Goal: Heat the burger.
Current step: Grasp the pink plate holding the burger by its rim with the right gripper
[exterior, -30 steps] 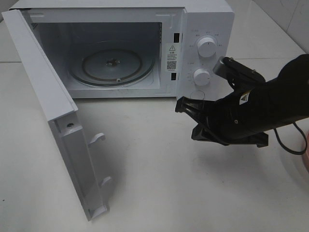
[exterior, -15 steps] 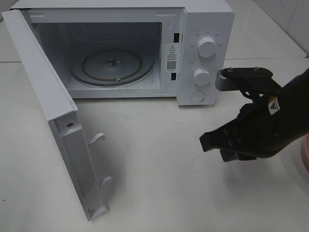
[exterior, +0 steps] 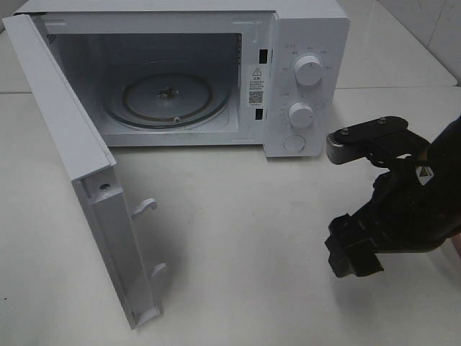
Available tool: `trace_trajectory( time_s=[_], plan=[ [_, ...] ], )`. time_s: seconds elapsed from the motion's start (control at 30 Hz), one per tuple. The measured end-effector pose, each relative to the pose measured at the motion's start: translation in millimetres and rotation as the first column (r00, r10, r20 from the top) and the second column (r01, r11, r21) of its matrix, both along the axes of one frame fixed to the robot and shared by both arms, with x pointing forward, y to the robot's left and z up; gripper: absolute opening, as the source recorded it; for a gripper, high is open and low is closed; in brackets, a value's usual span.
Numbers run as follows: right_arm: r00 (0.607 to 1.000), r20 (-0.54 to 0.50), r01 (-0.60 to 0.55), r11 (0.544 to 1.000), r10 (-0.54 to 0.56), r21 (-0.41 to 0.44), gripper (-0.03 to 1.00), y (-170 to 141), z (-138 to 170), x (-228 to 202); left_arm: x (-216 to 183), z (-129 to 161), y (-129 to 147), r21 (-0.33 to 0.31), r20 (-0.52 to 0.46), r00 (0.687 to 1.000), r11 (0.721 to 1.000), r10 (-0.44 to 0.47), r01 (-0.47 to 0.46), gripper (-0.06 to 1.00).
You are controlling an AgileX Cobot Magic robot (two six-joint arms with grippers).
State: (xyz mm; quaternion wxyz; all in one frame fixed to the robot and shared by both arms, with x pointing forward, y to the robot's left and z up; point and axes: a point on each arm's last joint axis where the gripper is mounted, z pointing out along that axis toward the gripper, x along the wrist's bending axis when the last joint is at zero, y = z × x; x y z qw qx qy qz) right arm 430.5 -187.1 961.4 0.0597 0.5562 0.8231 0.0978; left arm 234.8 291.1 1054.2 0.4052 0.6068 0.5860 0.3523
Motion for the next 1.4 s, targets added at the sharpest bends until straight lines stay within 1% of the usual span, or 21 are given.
trace_trajectory(
  time_s=[0.03,0.07,0.1,0.23,0.3,0.33,0.4,0.43,0.47,0.63,0.67,0.7,0.73,0.8,0.83,0.9,0.97,1.1,1.2,1.33,1.4],
  plan=[
    [1.0,0.0,0.0,1.0,0.0,0.0,0.85,0.0,0.0,0.0,0.0,0.0,0.0,0.0,0.0,1.0,1.0,0.0,0.0,0.97],
    [1.0,-0.011,0.008,1.0,-0.008,-0.012,0.93,-4.0,1.4,2.0,0.0,0.0,0.0,0.0,0.0,1.0,1.0,0.0,0.0,0.97],
    [1.0,-0.015,0.006,1.0,-0.006,-0.02,0.95,-6.1,3.0,3.5,0.0,0.0,0.0,0.0,0.0,1.0,1.0,0.0,0.0,0.97],
    [1.0,-0.024,0.009,0.999,-0.01,-0.053,0.98,-13.7,8.3,9.0,0.0,0.0,0.0,0.0,0.0,1.0,1.0,0.0,0.0,0.97],
    [0.999,-0.029,0.035,0.995,-0.038,-0.089,0.99,-25.4,13.0,15.4,0.0,0.0,0.0,0.0,0.0,1.0,1.0,0.0,0.0,0.97],
    [0.999,-0.029,0.035,0.995,-0.038,-0.089,0.99,-25.4,13.0,15.4,0.0,0.0,0.0,0.0,0.0,1.0,1.0,0.0,0.0,0.97],
    [0.996,-0.035,0.082,0.991,-0.087,-0.105,0.99,-37.6,16.4,20.7,0.0,0.0,0.0,0.0,0.0,1.0,1.0,0.0,0.0,0.97],
    [0.996,-0.035,0.082,0.991,-0.087,-0.105,0.99,-37.6,16.4,20.7,0.0,0.0,0.0,0.0,0.0,1.0,1.0,0.0,0.0,0.97],
    [0.993,-0.04,0.104,0.988,-0.109,-0.114,0.99,-45.9,16.5,22.9,0.0,0.0,0.0,0.0,0.0,1.0,1.0,0.0,0.0,0.97],
    [0.989,-0.035,0.137,0.981,-0.143,-0.138,0.98,-62.7,16.7,27.3,0.0,0.0,0.0,0.0,0.0,1.0,1.0,0.0,0.0,0.97],
    [0.986,-0.028,0.157,0.975,-0.163,-0.155,0.98,-72.8,16.8,29.6,0.0,0.0,0.0,0.0,0.0,1.0,1.0,0.0,0.0,0.97],
    [0.986,-0.028,0.157,0.975,-0.163,-0.155,0.98,-72.8,16.8,29.6,0.0,0.0,0.0,0.0,0.0,1.0,1.0,0.0,0.0,0.97],
    [0.983,-0.024,0.176,0.97,-0.183,-0.169,0.97,-82.3,17.0,31.3,0.0,0.0,0.0,0.0,0.0,1.0,1.0,0.0,0.0,0.97],
    [0.982,-0.022,0.183,0.968,-0.19,-0.173,0.97,-86.4,17.0,31.9,0.0,0.0,0.0,0.0,0.0,1.0,1.0,0.0,0.0,0.97],
    [0.978,-0.02,0.202,0.962,-0.209,-0.185,0.97,-96.1,17.1,33.0,0.0,0.0,0.0,0.0,0.0,1.0,1.0,0.0,0.0,0.97],
    [0.975,-0.018,0.213,0.959,-0.22,-0.189,0.97,-100.2,17.2,33.4,0.0,0.0,0.0,0.0,0.0,1.0,1.0,0.0,0.0,0.97],
    [0.969,-0.007,0.24,0.949,-0.247,-0.204,0.95,-114.6,17.5,34.7,0.0,0.0,0.0,0.0,0.0,1.0,1.0,0.0,0.0,0.97],
    [0.964,0.011,0.262,0.944,-0.265,-0.2,0.95,-121.2,17.8,36.4,0.0,0.0,0.0,0.0,0.0,1.0,1.0,0.0,0.0,0.97],
    [0.968,0.022,0.251,0.947,-0.251,-0.202,0.94,-123.4,17.2,38.2,0.0,0.0,0.0,0.0,0.0,1.0,1.0,0.0,0.0,0.97],
    [0.968,0.002,0.246,0.946,-0.252,-0.21,0.93,-124.4,10.4,41.3,0.0,0.0,0.0,0.0,0.0,1.0,1.0,0.0,0.0,0.97],
    [0.967,-0.043,0.236,0.947,-0.251,-0.218,0.93,-124.8,-4.5,47.2,0.0,0.0,0.0,0.0,0.0,1.0,1.0,0.0,0.0,0.97]
  ],
)
